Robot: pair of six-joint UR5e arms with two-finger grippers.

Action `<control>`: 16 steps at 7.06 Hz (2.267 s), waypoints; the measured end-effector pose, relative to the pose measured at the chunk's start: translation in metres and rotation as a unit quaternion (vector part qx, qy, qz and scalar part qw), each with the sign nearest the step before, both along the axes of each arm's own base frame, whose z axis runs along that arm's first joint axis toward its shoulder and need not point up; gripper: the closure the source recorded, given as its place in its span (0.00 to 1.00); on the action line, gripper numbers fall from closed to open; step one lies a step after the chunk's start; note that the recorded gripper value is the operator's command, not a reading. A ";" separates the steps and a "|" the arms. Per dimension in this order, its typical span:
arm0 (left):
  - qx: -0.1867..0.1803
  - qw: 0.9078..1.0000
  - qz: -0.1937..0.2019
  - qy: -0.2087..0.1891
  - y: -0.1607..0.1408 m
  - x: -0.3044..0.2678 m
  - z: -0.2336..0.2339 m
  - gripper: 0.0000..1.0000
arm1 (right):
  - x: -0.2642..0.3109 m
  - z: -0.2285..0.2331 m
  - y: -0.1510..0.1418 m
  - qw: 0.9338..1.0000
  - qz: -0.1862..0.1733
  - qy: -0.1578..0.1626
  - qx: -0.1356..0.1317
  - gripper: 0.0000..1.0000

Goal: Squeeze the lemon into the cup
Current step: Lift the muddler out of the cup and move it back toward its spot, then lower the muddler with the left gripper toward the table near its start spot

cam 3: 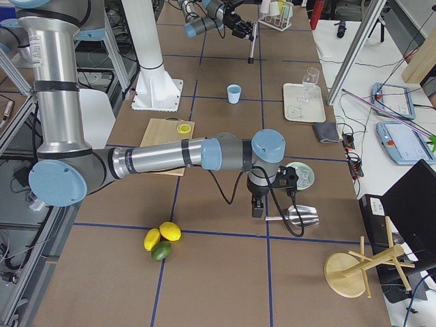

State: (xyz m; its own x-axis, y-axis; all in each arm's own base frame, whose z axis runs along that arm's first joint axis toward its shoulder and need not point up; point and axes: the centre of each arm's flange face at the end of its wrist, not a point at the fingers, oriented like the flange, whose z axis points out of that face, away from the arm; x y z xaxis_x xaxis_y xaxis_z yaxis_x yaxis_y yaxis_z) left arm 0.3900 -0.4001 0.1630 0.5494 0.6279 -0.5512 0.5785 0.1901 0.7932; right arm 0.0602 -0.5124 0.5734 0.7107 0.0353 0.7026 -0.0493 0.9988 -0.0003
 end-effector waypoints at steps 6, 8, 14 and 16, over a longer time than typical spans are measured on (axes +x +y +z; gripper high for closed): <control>-0.096 0.960 0.233 -0.122 -0.020 -0.169 0.086 1.00 | -0.001 0.022 -0.005 1.000 -0.002 0.000 0.003 0.00; -0.131 0.947 0.264 -0.129 -0.041 -0.214 0.106 1.00 | -0.001 0.061 -0.008 0.999 0.001 -0.002 0.034 0.00; -0.311 0.911 0.199 -0.186 -0.063 -0.253 0.228 1.00 | -0.001 0.073 -0.005 0.999 0.003 -0.002 0.045 0.00; -0.379 0.879 0.203 -0.209 -0.060 -0.247 0.248 1.00 | -0.001 0.073 -0.004 0.999 0.003 -0.002 0.046 0.00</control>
State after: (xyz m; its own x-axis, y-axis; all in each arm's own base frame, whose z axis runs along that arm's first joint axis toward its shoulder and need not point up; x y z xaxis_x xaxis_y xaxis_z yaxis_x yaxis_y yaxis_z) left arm 0.1433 -0.4597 0.4107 0.6193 0.3592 -0.6982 0.0297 0.8779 0.4779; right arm 0.0593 -0.5163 0.6462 0.7080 -0.0253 0.7058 -0.0555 0.9943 0.0913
